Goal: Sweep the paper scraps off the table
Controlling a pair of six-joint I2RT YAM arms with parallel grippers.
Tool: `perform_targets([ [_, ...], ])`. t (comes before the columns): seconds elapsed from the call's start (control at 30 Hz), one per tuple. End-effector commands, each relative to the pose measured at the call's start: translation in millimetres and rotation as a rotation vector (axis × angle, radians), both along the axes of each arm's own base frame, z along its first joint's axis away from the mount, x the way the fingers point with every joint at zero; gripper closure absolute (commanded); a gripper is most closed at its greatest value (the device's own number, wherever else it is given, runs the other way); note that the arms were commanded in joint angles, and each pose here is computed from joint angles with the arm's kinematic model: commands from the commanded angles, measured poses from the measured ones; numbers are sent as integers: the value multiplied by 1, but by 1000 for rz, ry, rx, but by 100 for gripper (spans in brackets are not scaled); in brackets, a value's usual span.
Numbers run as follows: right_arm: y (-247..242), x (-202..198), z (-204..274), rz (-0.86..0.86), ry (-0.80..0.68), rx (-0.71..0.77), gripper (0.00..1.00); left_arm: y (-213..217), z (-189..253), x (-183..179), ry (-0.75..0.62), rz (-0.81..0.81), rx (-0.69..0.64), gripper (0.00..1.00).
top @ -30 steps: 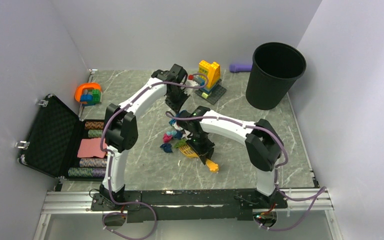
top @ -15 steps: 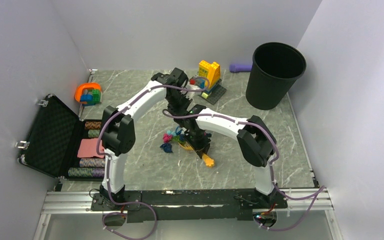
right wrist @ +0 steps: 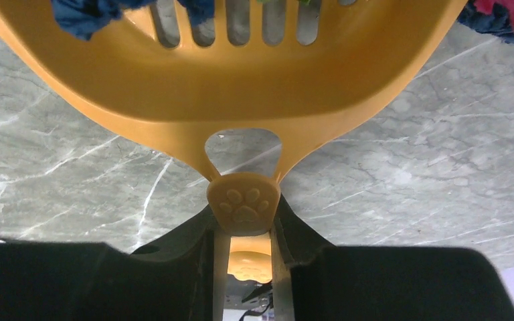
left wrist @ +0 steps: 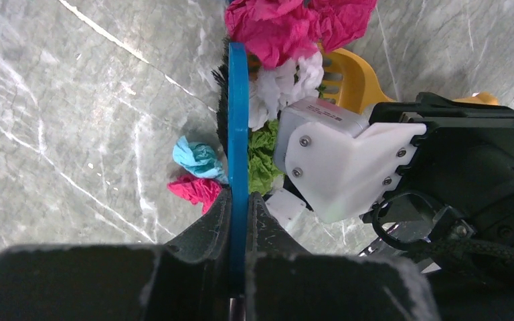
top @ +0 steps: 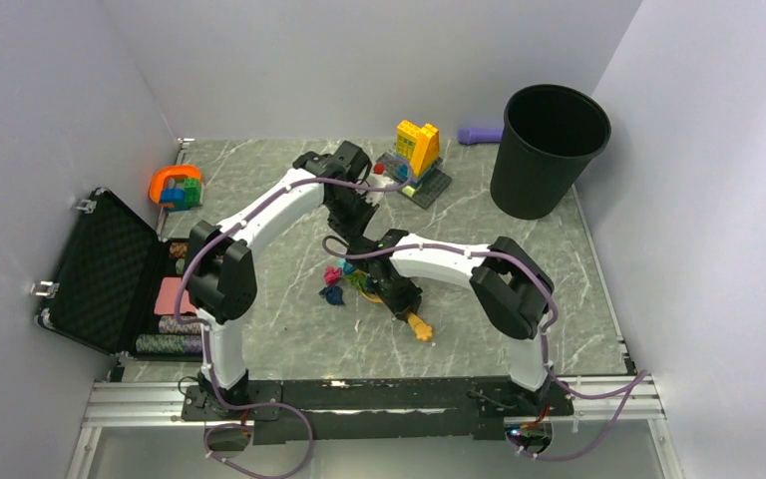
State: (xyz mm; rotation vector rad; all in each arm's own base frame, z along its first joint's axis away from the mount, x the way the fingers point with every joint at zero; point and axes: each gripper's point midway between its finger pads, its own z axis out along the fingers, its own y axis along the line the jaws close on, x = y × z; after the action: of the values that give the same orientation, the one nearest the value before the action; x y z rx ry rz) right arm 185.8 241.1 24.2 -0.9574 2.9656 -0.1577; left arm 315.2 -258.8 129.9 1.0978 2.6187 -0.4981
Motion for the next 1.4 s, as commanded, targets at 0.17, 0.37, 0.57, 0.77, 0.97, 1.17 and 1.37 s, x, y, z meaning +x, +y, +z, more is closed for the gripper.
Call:
perform_targets([
  [0.17,23,25,19,-20,-245,100,100,14,55,-5,-48,152,-50,98],
  [0.37,24,19,38,-18,-266,149,100,39,87,8,-106,315,-153,95],
  [0.57,20,15,65,-17,-281,184,100,67,107,17,-189,454,-238,91],
  [0.77,8,10,90,-11,-300,183,100,95,116,15,-258,548,-259,92],
  [0.97,8,9,105,-13,-299,200,100,95,114,5,-244,521,-316,95],
  [1.17,7,21,129,-61,-303,233,100,97,97,-1,-204,504,-281,100],
  [1.37,-25,54,156,-185,-304,260,100,101,88,-7,-202,494,-256,100],
])
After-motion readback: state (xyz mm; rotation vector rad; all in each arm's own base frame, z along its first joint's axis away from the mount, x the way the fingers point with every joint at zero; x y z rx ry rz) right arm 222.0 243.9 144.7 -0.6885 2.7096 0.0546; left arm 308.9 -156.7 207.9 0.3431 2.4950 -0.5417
